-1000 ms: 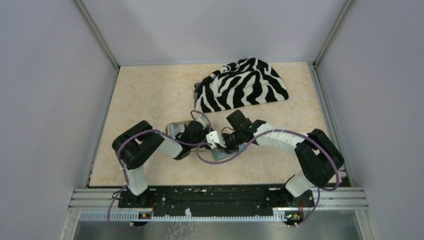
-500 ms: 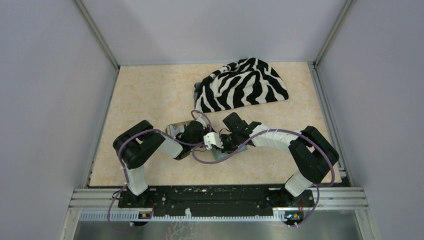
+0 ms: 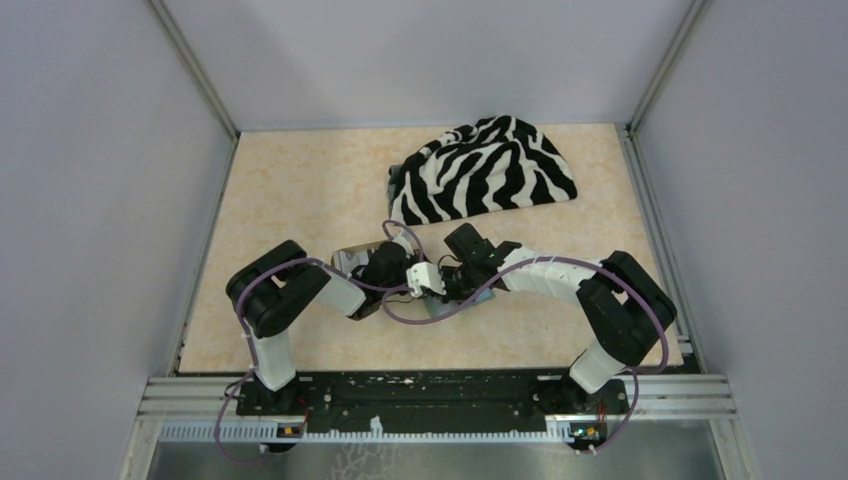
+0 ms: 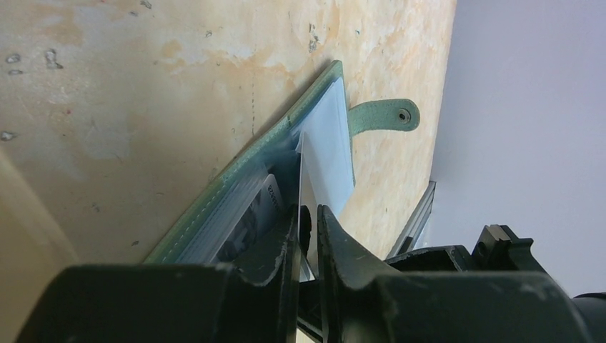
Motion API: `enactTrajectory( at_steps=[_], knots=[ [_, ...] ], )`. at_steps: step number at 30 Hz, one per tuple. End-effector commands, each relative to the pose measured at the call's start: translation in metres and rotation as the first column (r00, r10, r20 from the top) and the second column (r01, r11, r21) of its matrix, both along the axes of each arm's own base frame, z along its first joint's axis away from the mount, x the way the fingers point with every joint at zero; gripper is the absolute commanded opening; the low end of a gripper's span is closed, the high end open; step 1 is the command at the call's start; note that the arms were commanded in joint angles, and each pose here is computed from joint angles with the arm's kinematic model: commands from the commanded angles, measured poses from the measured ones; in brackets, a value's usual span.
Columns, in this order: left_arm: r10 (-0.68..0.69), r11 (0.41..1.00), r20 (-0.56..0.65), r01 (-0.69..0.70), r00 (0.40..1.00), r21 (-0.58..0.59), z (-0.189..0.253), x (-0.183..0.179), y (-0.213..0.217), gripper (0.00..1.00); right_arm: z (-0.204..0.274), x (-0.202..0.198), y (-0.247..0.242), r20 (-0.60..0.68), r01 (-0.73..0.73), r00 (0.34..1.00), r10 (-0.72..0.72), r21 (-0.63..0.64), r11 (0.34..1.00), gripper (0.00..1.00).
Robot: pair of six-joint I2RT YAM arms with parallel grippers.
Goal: Put the credit cards into the card holder
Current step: Insert the credit card into the card holder.
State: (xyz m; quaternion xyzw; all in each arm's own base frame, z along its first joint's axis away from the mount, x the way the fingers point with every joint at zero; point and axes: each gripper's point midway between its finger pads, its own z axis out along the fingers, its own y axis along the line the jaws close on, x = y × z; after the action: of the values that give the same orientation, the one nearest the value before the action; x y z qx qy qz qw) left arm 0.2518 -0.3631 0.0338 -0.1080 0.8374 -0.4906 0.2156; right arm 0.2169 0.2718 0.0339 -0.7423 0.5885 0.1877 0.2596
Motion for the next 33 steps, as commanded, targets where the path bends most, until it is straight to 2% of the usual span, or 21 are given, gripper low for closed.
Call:
enactTrajectory(
  at_steps=[1,33],
  knots=[
    [-0.014,0.997,-0.095,0.021,0.995,0.077,-0.032,-0.014,0.01,0.21,0.01,0.018,-0.002,0.033,0.05,0.998,-0.05,-0.003,0.999,0.0],
    [0.01,0.994,-0.027,-0.008,1.0,0.107,-0.009,0.0,0.02,0.34,0.006,0.045,-0.033,0.057,0.158,0.986,-0.154,-0.081,0.984,0.0]
  ],
)
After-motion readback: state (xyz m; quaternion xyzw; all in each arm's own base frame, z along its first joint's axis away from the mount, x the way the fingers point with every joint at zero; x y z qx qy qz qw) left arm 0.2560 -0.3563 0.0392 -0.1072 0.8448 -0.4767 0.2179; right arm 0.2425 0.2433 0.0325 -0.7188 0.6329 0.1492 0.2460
